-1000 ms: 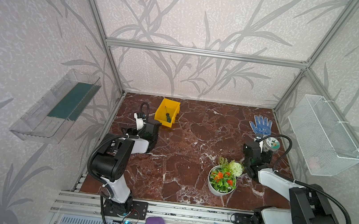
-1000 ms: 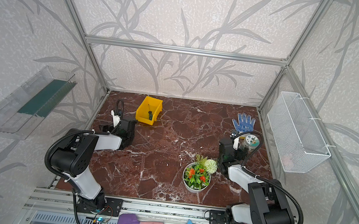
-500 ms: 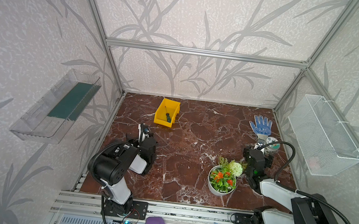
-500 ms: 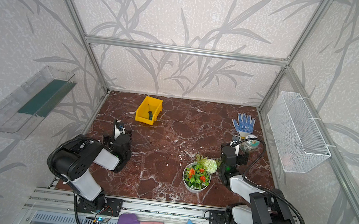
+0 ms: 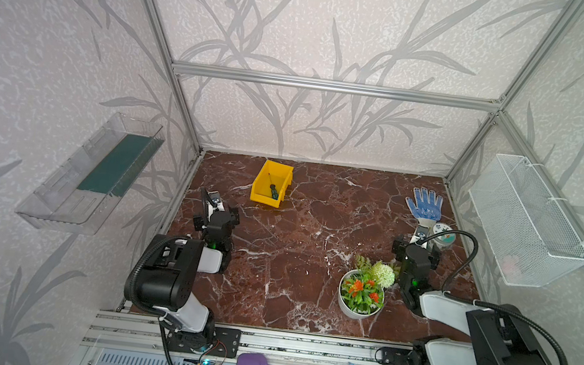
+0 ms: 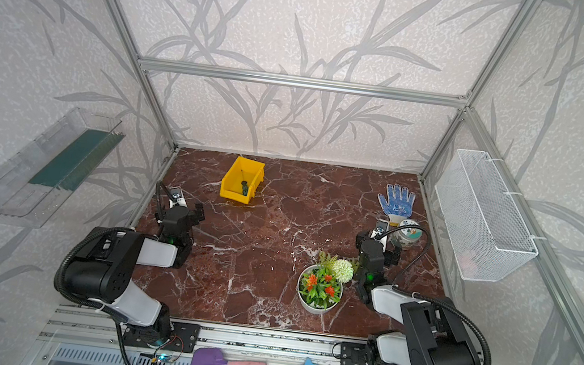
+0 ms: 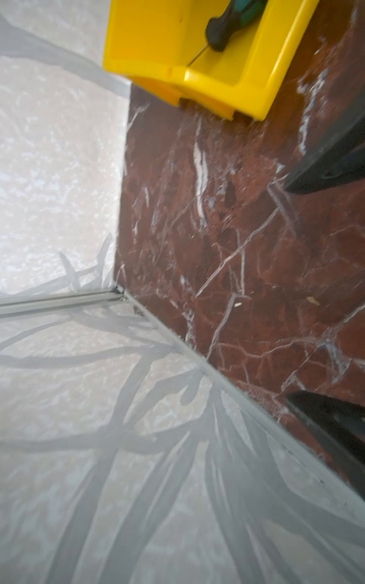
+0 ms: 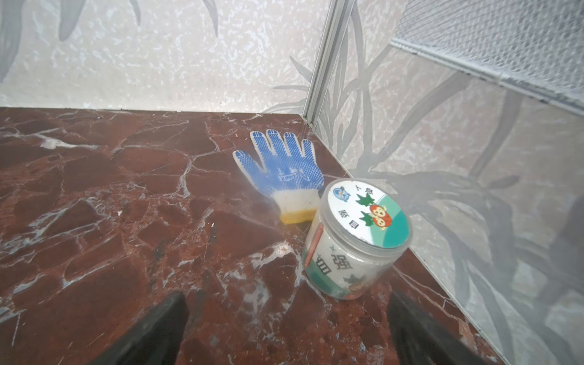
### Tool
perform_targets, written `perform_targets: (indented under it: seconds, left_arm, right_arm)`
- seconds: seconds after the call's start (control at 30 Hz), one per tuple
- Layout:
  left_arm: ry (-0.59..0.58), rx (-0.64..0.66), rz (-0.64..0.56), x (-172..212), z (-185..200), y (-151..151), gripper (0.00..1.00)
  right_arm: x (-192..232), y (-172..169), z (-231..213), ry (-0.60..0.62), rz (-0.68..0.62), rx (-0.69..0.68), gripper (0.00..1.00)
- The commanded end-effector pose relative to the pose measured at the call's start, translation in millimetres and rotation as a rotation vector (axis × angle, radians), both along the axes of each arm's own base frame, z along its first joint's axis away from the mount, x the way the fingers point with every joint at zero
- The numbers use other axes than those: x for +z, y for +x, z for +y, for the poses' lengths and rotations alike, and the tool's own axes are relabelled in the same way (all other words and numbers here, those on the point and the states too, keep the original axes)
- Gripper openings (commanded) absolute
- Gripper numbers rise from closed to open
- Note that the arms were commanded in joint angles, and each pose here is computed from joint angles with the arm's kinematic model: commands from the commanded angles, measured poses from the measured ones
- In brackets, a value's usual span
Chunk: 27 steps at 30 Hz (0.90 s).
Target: Put the screwdriver in the bin
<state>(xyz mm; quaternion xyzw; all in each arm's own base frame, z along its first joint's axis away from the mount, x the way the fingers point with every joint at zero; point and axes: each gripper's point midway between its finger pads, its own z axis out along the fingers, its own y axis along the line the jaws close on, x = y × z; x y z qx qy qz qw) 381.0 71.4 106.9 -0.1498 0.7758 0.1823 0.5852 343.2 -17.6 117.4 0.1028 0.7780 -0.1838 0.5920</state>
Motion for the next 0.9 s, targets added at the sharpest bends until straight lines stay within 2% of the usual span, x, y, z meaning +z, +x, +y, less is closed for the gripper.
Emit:
perform_targets:
  seconds: [0.0, 0.2, 0.37, 0.57, 0.7, 0.87]
  left_arm:
    - [-0.047, -0.055, -0.005, -6, -10, 4, 0.99]
    - [-0.037, -0.057, -0.003, -5, -10, 4, 0.99]
    - [-0.042, -0.059, 0.002, -6, -11, 4, 0.99]
    - [-0.043, -0.059, -0.001, -6, -11, 4, 0.99]
    - [-0.044, -0.059, -0.002, -5, -11, 5, 0.99]
    - [-0.043, -0.059, 0.0, -6, -11, 4, 0.99]
  right_arm:
    - [13, 10, 8, -0.023, -0.064, 0.03, 0.99]
    - [10, 18, 18, -0.026, -0.029, 0.08, 0.99]
    - [1, 30, 41, -0.061, 0.03, 0.217, 0.99]
    - [0, 27, 45, -0.051, 0.002, 0.26, 0.99]
    - [-13, 27, 49, -0.002, 0.018, 0.325, 0.99]
    - [-13, 36, 52, -0.065, -0.049, 0.344, 0.99]
